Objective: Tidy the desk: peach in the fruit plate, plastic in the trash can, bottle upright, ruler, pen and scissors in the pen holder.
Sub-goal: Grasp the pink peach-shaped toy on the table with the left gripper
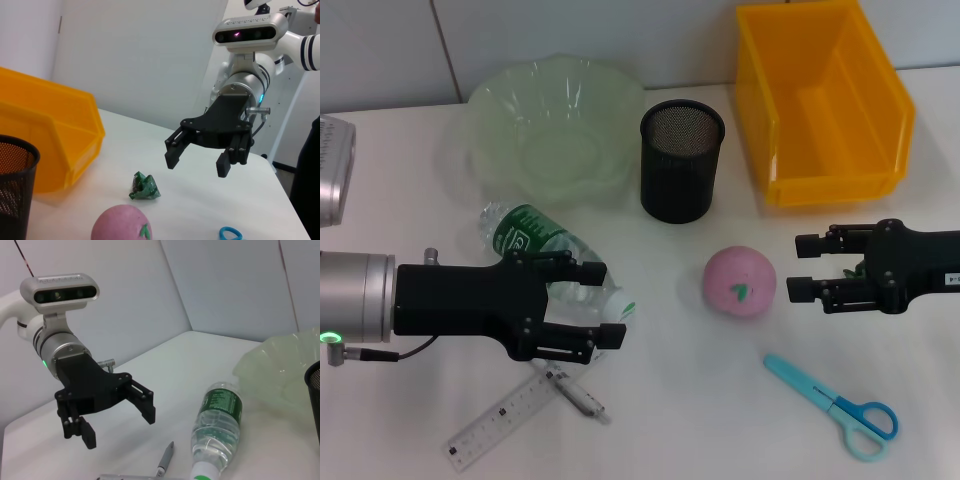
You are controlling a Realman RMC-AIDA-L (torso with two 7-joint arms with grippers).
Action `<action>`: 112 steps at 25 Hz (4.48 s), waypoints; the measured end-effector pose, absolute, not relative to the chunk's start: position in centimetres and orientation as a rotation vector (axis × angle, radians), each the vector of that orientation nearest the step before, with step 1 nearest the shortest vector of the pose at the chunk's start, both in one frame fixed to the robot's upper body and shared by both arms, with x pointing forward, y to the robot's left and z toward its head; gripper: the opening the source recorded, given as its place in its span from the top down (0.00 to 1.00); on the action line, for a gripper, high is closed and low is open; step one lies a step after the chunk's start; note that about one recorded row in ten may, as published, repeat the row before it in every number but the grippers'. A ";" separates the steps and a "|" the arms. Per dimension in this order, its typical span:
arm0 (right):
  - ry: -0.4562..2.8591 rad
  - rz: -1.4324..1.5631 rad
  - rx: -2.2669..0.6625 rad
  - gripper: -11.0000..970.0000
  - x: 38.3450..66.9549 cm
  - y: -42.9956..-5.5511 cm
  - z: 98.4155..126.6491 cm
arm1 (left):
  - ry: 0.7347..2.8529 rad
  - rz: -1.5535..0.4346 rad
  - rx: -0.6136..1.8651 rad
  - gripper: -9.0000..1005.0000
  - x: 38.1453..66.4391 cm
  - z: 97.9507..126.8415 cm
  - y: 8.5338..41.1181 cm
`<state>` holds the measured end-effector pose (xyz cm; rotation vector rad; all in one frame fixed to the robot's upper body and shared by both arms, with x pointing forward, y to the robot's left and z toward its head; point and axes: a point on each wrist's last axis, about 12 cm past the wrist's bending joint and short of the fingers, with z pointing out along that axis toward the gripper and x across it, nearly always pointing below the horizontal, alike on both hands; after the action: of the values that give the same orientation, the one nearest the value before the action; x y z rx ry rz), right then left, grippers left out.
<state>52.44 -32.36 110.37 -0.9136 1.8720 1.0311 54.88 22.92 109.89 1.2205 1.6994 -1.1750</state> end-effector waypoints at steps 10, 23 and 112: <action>1.874 1.018 -0.916 0.24 52.7 -32.3 110.4 | 1.703 -1.167 1.219 0.17 55.0 110.0 23.2; 1.887 1.007 -0.903 0.25 52.6 -32.5 110.2 | 1.663 -1.122 1.254 0.18 55.9 111.0 22.5; 2.035 0.936 -0.907 0.28 51.4 -36.8 110.8 | 1.597 -0.683 1.545 0.95 58.1 111.3 7.2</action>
<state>51.39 -36.77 110.80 -0.9072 2.0355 0.9356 58.14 7.23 111.29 1.5453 1.5969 -0.6834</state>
